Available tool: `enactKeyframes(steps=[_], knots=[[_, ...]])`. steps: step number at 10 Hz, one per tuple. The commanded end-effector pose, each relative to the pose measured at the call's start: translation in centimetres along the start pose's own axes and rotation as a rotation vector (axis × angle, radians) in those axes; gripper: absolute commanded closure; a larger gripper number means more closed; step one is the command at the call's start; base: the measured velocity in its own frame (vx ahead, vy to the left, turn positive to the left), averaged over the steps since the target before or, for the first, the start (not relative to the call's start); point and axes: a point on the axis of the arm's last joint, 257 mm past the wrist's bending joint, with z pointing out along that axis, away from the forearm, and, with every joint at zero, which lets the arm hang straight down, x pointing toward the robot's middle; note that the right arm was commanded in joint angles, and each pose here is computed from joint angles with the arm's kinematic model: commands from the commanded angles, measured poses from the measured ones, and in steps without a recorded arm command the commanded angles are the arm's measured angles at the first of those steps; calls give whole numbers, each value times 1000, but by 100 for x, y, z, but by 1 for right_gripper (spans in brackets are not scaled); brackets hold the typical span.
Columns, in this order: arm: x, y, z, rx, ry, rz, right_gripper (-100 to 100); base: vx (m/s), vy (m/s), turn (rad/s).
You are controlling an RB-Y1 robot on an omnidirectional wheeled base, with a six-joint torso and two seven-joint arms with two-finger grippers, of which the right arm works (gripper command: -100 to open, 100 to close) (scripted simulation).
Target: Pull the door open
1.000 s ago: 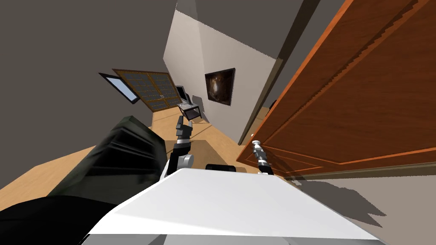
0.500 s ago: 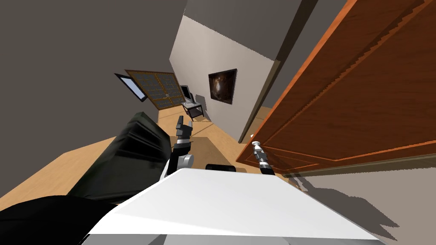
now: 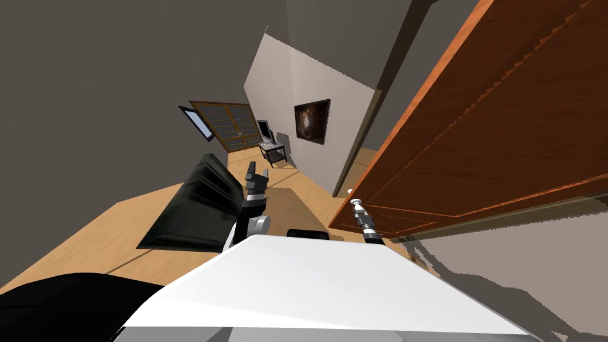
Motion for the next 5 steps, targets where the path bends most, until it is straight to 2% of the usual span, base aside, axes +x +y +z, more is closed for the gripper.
enactKeyframes(steps=[1,5], knots=[[9,5,-63,18,4,-1,100,-170,-25,124],[26,10,-199,59,11,-2,100,-192,-48,124]])
